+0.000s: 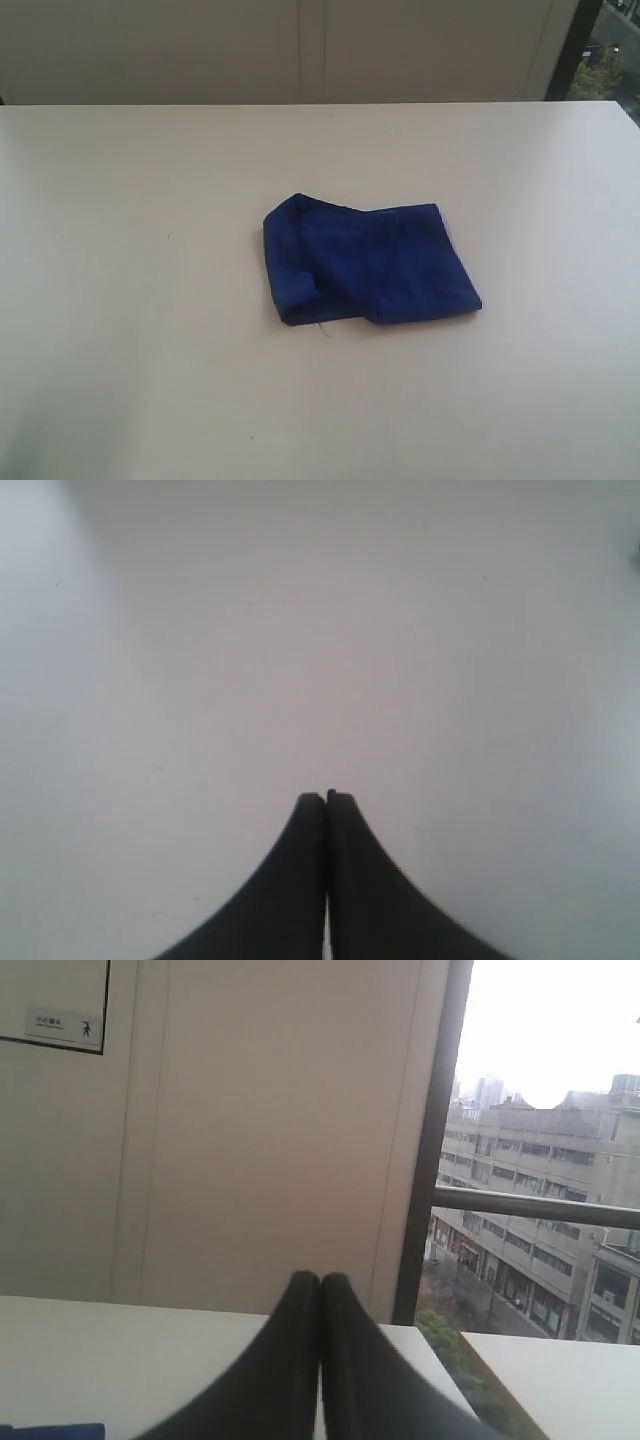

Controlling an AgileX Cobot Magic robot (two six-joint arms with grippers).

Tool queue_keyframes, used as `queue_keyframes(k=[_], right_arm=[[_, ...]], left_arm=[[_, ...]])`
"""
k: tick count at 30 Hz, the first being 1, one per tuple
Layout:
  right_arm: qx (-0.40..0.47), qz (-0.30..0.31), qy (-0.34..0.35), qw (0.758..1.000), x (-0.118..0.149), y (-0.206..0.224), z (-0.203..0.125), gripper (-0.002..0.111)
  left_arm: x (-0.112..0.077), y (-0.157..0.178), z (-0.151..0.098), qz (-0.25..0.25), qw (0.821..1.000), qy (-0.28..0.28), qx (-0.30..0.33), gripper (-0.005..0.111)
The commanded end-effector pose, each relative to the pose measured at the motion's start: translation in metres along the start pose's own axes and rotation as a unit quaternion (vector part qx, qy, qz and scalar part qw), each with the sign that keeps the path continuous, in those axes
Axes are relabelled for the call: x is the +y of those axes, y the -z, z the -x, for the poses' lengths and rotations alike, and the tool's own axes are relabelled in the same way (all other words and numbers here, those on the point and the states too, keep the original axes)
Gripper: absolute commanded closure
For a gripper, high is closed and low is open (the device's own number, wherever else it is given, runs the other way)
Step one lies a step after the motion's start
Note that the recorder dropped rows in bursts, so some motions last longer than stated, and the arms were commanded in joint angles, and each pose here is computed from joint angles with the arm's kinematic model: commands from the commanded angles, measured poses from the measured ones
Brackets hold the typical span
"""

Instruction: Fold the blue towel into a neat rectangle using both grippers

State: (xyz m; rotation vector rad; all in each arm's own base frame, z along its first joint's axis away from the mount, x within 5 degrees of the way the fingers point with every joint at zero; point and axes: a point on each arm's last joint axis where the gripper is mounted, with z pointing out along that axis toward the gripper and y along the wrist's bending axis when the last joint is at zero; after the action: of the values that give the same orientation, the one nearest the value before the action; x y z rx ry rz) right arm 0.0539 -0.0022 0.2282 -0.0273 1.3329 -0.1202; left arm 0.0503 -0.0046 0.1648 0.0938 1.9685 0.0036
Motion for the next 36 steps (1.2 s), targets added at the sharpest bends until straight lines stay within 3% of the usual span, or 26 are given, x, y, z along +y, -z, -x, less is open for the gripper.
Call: queue_keyframes(k=[1,6,10,16,19,26,36], right_arm=[[-0.019,-0.001,-0.045,0.999,0.0,0.0,0.002,0.108],[-0.029,-0.003,-0.083,0.996,-0.001,0.0,0.005,0.108],[-0.012,-0.013,-0.128,0.992,-0.005,-0.019,0.027,0.108],[0.109,-0.016,-0.128,0.986,-0.008,-0.078,0.049,0.108],[0.205,-0.019,-0.127,0.97,-0.007,-0.115,0.037,0.108],[0.411,0.001,-0.09,0.907,0.002,-0.185,-0.015,0.108],[0.514,0.112,-0.038,0.849,0.069,-0.255,-0.073,0.108]], left_arm=[[0.0,-0.001,-0.002,0.002,1.0,0.004,0.001,0.107],[0.0,-0.001,-0.002,0.002,1.0,0.004,0.001,0.107],[0.0,-0.001,-0.002,0.002,1.0,0.004,0.001,0.107],[0.0,-0.001,-0.002,0.002,1.0,0.004,0.001,0.107],[0.0,-0.001,-0.002,0.002,1.0,0.004,0.001,0.107],[0.0,-0.001,-0.002,0.002,1.0,0.004,0.001,0.107],[0.0,-0.001,-0.002,0.002,1.0,0.004,0.001,0.107]])
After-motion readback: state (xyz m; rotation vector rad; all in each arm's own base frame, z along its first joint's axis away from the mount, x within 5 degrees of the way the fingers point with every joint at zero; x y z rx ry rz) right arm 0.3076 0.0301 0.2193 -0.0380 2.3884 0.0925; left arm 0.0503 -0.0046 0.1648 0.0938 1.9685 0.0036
